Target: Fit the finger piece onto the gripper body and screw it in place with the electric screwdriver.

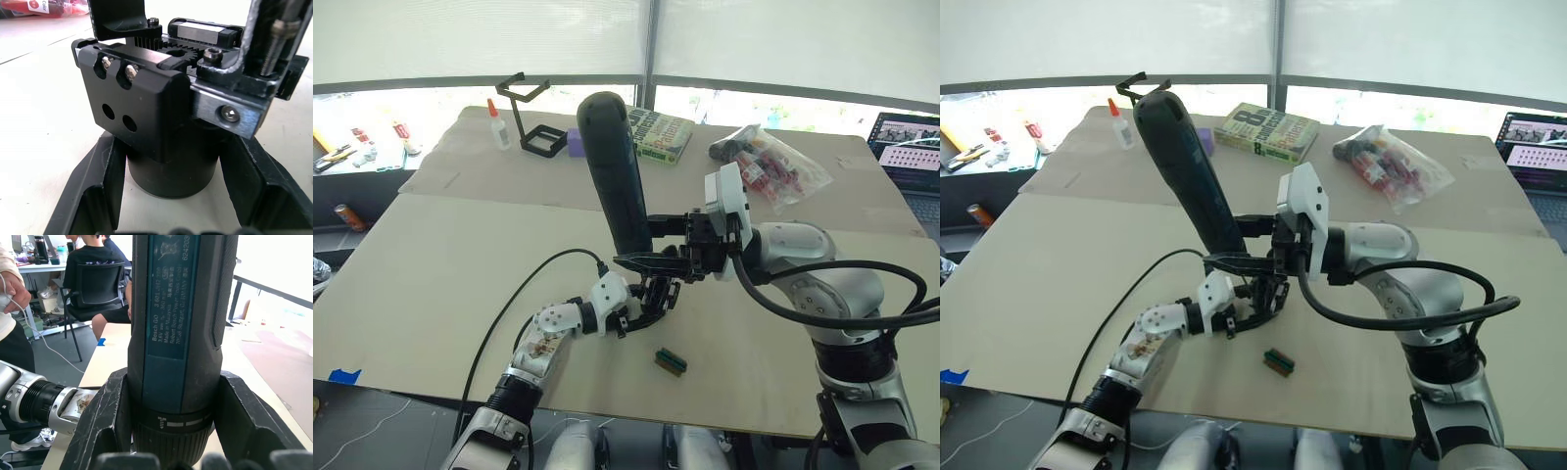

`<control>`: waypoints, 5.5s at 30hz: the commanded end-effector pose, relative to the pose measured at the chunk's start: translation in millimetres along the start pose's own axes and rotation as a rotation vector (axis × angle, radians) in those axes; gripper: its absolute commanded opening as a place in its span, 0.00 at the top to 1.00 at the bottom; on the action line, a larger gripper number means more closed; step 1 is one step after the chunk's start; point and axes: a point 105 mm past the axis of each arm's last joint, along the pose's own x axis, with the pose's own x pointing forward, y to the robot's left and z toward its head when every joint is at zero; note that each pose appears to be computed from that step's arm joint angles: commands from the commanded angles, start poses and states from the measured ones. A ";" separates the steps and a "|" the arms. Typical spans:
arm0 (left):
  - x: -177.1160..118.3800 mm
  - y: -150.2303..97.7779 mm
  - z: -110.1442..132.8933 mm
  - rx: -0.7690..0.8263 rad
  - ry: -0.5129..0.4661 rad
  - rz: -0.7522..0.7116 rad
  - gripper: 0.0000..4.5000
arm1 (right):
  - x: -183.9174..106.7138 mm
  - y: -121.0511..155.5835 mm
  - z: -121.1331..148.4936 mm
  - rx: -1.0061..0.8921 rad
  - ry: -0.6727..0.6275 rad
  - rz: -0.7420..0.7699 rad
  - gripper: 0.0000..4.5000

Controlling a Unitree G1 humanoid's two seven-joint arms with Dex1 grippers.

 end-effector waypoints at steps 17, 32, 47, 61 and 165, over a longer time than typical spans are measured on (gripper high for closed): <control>4.5 -13.0 -13.7 -0.036 0.043 -0.033 0.49 | -5.1 3.9 6.4 -0.027 -0.038 -0.009 0.57; 5.1 -12.5 -13.4 -0.037 0.043 -0.035 0.49 | -6.5 5.8 4.3 -0.008 -0.040 -0.011 0.57; 5.6 -11.4 -13.5 -0.036 0.044 -0.035 0.49 | -13.3 -5.7 -10.1 0.024 -0.021 -0.102 0.57; 4.3 -9.7 -13.6 -0.037 0.046 -0.029 0.49 | -19.7 -3.2 -37.5 0.076 -0.002 -0.169 0.57; 7.1 5.6 -16.2 -0.086 0.048 0.049 0.38 | -34.9 28.5 54.5 -0.126 -0.336 0.067 0.57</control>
